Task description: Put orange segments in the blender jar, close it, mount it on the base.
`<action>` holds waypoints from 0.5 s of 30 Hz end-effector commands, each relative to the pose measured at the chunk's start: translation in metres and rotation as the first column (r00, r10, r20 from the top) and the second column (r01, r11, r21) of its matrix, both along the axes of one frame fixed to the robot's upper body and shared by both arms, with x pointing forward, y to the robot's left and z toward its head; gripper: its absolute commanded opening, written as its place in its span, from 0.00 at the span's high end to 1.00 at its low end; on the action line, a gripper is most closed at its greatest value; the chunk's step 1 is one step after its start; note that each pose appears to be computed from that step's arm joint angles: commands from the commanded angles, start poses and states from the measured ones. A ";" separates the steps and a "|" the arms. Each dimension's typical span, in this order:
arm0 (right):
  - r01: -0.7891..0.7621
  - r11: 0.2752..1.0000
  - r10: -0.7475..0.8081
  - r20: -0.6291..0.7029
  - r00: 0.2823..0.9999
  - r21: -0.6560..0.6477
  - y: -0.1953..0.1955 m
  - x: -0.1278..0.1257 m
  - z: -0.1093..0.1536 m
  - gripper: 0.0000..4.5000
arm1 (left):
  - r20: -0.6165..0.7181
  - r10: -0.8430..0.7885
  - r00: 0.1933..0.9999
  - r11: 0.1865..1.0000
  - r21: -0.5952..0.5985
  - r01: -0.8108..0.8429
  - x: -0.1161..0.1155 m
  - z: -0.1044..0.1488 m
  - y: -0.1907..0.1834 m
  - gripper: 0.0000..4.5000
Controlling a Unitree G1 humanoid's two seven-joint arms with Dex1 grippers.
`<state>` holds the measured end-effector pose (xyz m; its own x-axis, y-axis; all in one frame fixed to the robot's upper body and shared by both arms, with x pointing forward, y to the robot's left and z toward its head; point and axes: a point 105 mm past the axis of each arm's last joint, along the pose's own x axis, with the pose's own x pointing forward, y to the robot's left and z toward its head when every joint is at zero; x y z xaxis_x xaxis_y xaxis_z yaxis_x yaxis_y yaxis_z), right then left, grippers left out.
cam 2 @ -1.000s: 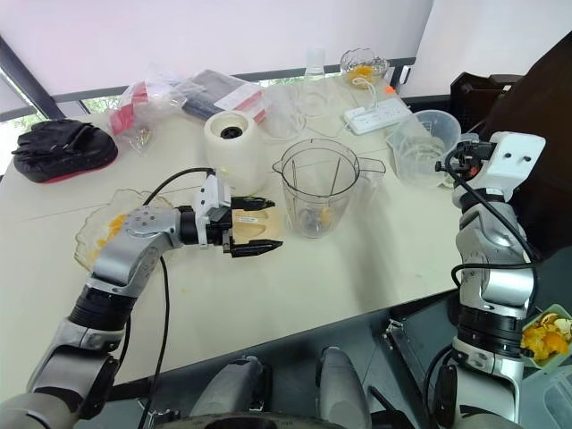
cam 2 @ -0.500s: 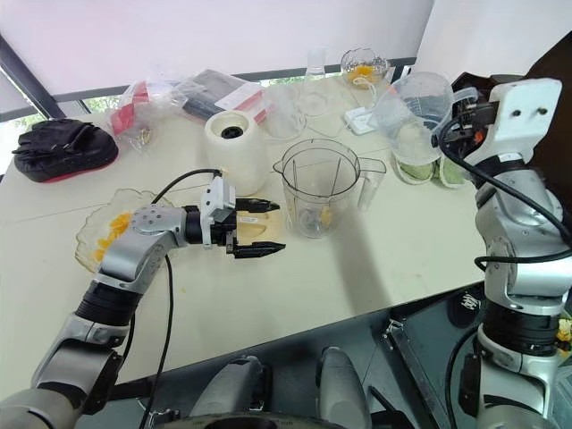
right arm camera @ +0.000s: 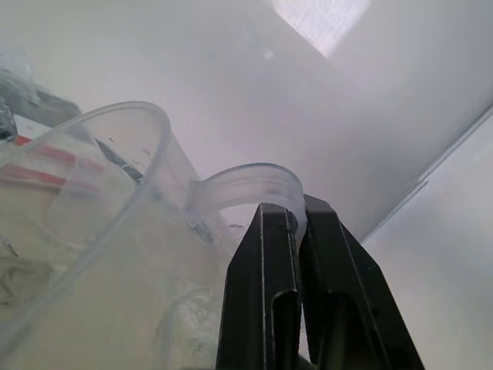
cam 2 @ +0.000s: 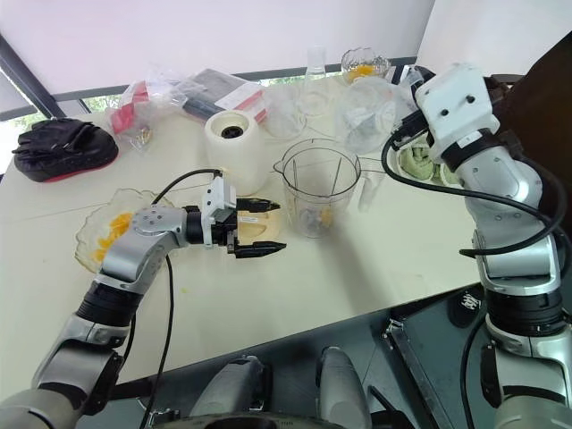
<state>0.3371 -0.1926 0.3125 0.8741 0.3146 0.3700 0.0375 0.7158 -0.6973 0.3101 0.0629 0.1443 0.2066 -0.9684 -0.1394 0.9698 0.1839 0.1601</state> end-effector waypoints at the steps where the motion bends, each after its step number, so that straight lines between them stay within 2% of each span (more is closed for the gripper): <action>1: -0.015 0.998 0.021 0.090 0.996 -0.066 0.008 -0.007 0.018 1.00 | 0.042 -0.004 0.999 1.000 -0.001 0.004 -0.004 0.008 -0.001 0.00; 5: -0.018 0.989 0.033 0.100 0.994 -0.145 0.014 -0.006 0.016 1.00 | 0.042 0.002 0.999 1.000 -0.003 -0.002 -0.004 0.009 -0.001 0.00; 8: -0.023 0.991 0.036 0.095 0.995 -0.135 0.014 -0.005 0.014 1.00 | 0.041 0.005 0.999 1.000 -0.003 -0.005 -0.004 0.009 0.000 0.00; 11: -0.018 0.999 0.021 0.063 0.998 -0.041 0.007 -0.002 0.011 1.00 | 0.041 0.006 0.999 1.000 -0.003 -0.006 -0.004 0.009 0.000 0.00; 15: 0.059 0.970 -0.040 -0.085 0.996 0.238 -0.020 0.007 -0.004 1.00 | 0.041 0.007 0.999 1.000 -0.004 -0.007 -0.004 0.009 0.000 0.00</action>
<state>0.3532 -0.2008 0.2889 0.9245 0.2391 0.2969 -0.0285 0.8200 -0.5716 0.3096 0.0640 0.1458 0.2248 -0.9637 -0.1441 0.9655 0.2003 0.1666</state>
